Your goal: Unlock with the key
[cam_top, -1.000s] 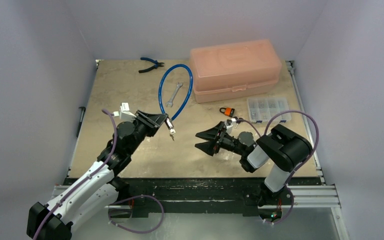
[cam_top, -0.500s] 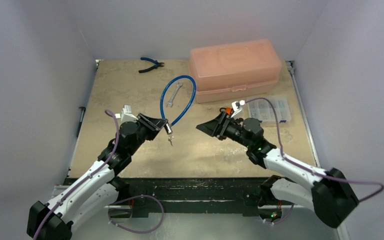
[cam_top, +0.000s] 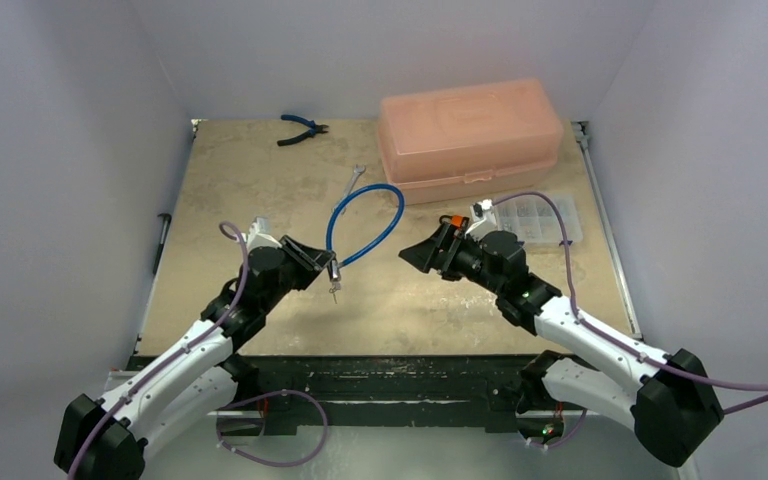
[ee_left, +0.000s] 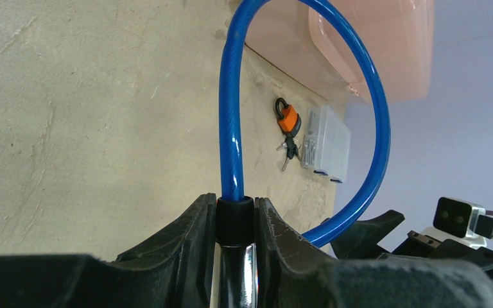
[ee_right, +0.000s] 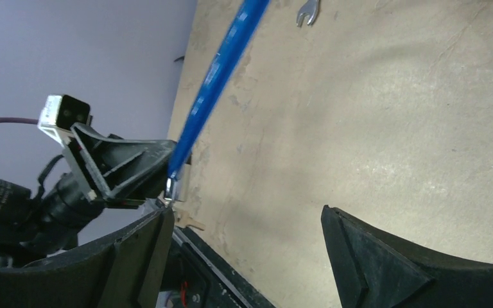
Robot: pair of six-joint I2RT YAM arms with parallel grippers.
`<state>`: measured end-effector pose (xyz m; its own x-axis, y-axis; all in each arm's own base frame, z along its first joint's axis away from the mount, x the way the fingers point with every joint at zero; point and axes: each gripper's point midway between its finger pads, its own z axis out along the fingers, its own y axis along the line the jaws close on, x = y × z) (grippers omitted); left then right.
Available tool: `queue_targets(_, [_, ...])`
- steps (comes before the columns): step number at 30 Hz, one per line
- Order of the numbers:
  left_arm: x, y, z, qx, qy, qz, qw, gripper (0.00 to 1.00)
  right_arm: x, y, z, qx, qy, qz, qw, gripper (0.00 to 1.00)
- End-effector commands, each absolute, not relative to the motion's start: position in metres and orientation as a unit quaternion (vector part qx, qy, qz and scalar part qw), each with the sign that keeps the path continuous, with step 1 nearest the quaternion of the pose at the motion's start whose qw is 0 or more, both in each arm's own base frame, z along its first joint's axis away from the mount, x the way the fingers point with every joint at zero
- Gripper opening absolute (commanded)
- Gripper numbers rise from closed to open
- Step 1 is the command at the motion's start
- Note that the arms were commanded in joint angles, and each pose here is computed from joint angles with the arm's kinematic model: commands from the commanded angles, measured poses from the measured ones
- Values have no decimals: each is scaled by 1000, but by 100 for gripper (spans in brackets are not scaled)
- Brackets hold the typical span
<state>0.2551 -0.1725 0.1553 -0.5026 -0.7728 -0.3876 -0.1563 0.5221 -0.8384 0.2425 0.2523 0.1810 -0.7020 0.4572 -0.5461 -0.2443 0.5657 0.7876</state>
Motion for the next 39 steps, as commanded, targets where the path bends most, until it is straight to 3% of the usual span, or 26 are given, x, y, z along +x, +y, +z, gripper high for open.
queue_targets(1, [259,-179,158,-281,772,-398,407,0,241,264,196,64,778,497,378,92])
queue_targets(11, [256,-183,129,-279,790,-388,384,0,237,306,183,74,782,524,329,91])
queue_targets(21, [253,-183,117,-277,799,-382,374,0,233,344,143,134,800,537,231,88])
queue_targets(28, [252,-185,116,-275,800,-384,370,0,241,355,138,155,794,546,219,86])
queue_targets(39, [249,-185,113,-274,802,-385,365,0,252,364,125,171,793,544,214,55])
